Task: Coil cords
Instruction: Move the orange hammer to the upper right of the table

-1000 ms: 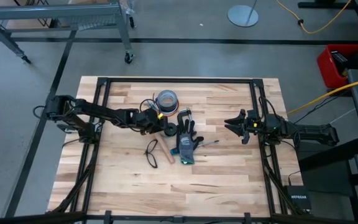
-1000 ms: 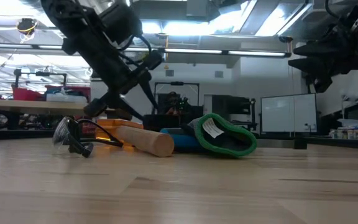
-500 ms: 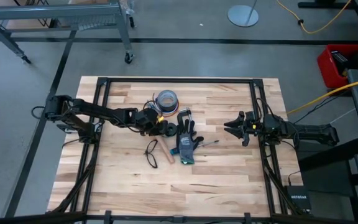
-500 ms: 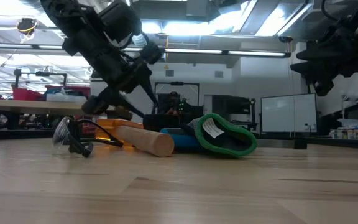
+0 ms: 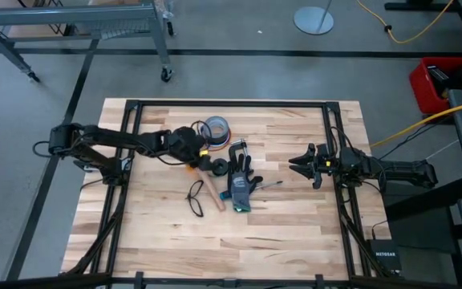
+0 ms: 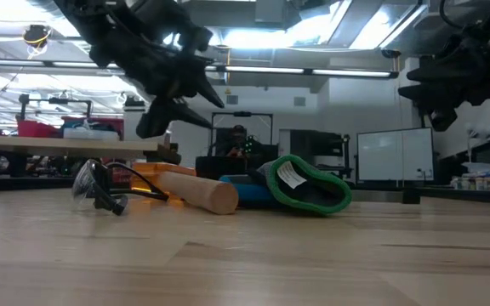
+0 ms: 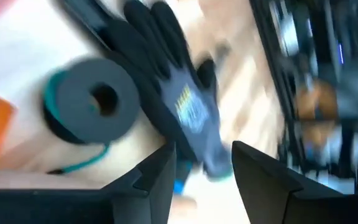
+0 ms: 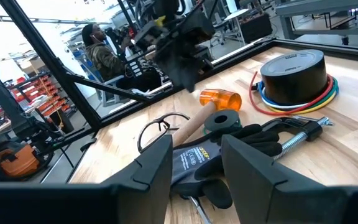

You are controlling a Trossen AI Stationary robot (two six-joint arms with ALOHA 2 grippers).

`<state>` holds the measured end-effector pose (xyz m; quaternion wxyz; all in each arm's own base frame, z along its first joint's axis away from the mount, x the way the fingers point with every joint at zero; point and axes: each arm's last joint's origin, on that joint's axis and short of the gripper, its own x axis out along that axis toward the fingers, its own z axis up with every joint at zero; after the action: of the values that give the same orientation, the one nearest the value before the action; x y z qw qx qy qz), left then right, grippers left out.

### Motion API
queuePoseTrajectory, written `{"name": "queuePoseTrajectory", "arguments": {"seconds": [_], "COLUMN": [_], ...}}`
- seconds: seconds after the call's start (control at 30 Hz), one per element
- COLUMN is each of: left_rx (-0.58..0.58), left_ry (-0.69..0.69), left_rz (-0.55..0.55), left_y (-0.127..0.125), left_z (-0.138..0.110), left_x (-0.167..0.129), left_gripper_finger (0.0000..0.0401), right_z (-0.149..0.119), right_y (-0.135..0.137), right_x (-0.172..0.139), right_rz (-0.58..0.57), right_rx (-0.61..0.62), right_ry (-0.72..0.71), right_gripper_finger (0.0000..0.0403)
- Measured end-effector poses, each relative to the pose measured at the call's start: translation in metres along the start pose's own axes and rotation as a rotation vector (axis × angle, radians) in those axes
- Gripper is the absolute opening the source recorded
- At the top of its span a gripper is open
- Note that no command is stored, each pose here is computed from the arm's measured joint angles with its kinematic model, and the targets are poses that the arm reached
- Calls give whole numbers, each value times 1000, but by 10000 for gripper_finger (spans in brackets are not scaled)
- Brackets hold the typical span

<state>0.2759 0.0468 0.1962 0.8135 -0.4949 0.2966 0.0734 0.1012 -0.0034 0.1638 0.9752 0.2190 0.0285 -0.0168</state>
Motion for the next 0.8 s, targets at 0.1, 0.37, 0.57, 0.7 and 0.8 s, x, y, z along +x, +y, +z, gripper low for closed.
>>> {"name": "queuePoseTrajectory", "arguments": {"seconds": [0.1,0.37,0.57,0.7,0.8], "left_rx": [194,542,816,940,1011], "left_ry": [88,87,133,184,213], "left_rz": [-79,-90,52,188,241], "left_y": [0,2,14,23,25], "left_z": [-1,-1,-5,-9,-9], "left_x": [-1,-2,-3,-5,-6], "left_gripper_finger": [150,150,150,150,150], "right_z": [0,0,0,0,0], "right_y": [0,0,0,0,0], "right_x": [0,0,0,0,0], "right_rz": [0,0,0,0,1], "right_rx": [0,0,0,8,31], "right_ry": [0,0,-1,-1,-2], "right_gripper_finger": [143,143,143,143,143]}}
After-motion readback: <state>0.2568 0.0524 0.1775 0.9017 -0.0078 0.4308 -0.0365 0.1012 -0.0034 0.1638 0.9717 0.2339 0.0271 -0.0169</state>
